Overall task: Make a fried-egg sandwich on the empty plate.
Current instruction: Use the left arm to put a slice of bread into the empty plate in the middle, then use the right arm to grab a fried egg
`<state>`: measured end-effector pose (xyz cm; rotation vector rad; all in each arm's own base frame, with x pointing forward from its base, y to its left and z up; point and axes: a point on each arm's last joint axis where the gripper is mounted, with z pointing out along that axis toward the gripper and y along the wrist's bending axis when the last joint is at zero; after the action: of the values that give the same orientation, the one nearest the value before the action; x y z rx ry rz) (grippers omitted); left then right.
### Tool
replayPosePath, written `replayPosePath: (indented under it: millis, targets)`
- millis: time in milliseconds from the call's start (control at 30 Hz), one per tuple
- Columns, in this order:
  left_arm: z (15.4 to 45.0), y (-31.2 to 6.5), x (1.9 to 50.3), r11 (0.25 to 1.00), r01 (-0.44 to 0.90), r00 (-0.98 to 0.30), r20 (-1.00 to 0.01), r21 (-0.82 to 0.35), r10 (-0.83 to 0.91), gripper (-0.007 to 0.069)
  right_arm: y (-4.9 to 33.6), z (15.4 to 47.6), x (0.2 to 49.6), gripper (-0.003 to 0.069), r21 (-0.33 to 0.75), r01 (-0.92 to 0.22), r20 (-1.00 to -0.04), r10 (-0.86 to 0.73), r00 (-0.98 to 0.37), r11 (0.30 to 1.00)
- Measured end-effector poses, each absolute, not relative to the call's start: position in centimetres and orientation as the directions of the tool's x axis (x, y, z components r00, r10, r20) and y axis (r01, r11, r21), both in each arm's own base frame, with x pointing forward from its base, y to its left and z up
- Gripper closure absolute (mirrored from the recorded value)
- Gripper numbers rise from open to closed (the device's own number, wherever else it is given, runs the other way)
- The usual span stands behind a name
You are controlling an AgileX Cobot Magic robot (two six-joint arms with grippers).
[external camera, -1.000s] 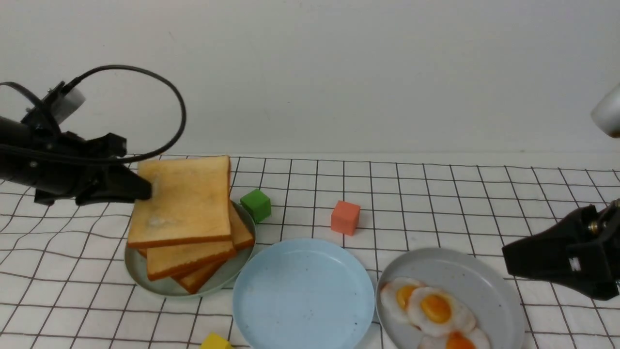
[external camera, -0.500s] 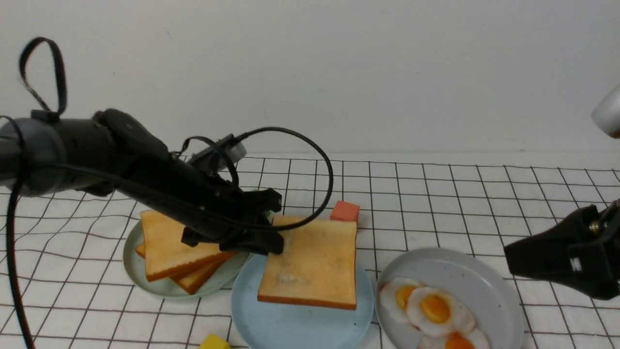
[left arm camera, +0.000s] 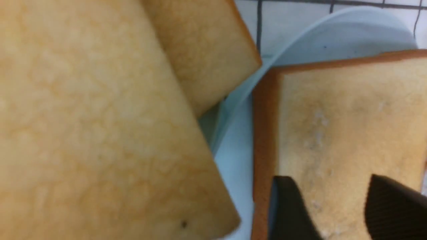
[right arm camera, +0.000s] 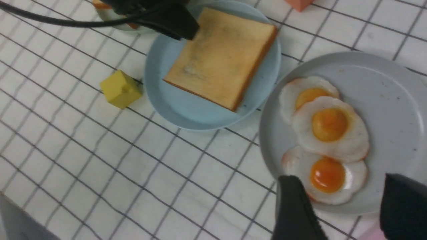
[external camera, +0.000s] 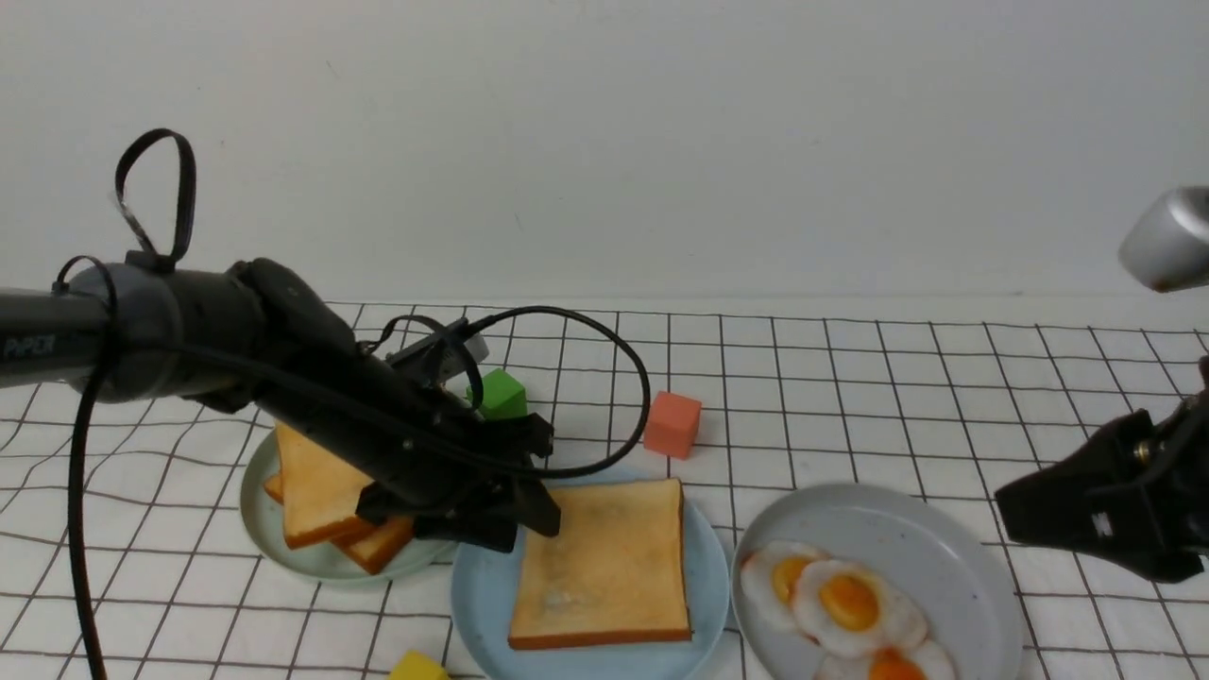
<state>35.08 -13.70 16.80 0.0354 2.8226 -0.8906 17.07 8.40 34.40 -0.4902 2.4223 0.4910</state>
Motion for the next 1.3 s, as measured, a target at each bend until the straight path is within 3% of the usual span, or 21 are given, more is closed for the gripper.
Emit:
replayPosePath:
  millis: [133, 300, 400, 533, 567, 767, 867, 933, 1300]
  targets:
    - [19.2, -13.3, 34.7, 0.839, 0.151, -0.972, -0.231, -0.523, 0.031, 0.0148, 8.4, 33.2, 18.3, 0.0284, 0.212, -0.407, -0.574, -0.224, -0.788, 0.889]
    - [23.6, -12.9, 33.6, 0.836, 0.256, -0.948, -0.296, -0.485, 0.119, 0.0126, 8.7, 31.6, 19.8, 0.0284, 0.175, -0.404, -0.52, -0.265, -0.812, 0.898]
    - [27.8, -13.0, 31.3, 0.82, 0.35, -0.909, -0.375, -0.452, 0.182, 0.0156, 8.8, 30.5, 21.2, 0.0284, 0.097, -0.466, -0.517, -0.355, -0.779, 0.88]
    - [31.8, -14.6, 26.9, 0.784, 0.49, -0.834, -0.466, -0.38, 0.295, 0.0266, 9.2, 29.7, 22.9, 0.0286, 0.06, -0.484, -0.539, -0.38, -0.752, 0.873]
    - [31.9, -14.7, 26.7, 0.784, 0.494, -0.832, -0.466, -0.377, 0.3, 0.0281, 9.2, 29.7, 23.0, 0.0286, 0.058, -0.486, -0.537, -0.383, -0.752, 0.872]
    - [32.3, -15.9, 20.9, 0.766, 0.574, -0.779, -0.482, -0.291, 0.4, 0.0535, 10.2, 27.9, 26.1, 0.0334, 0.023, -0.549, -0.474, -0.474, -0.742, 0.836]
    - [31.6, -16.1, 19.6, 0.754, 0.593, -0.77, -0.475, -0.284, 0.426, 0.0607, 10.5, 26.6, 27.4, 0.036, 0.009, -0.589, -0.442, -0.525, -0.727, 0.808]
    - [31.3, -16.3, 18.8, 0.743, 0.608, -0.76, -0.476, -0.279, 0.443, 0.0638, 10.3, 25.5, 28.6, 0.0379, 0.013, -0.609, -0.417, -0.549, -0.724, 0.793]
    - [31.9, -16.3, 17.6, 0.721, 0.65, -0.708, -0.538, -0.241, 0.458, 0.0638, 10.1, 21.0, 32.2, 0.0398, 0.093, -0.684, -0.385, -0.607, -0.695, 0.724]
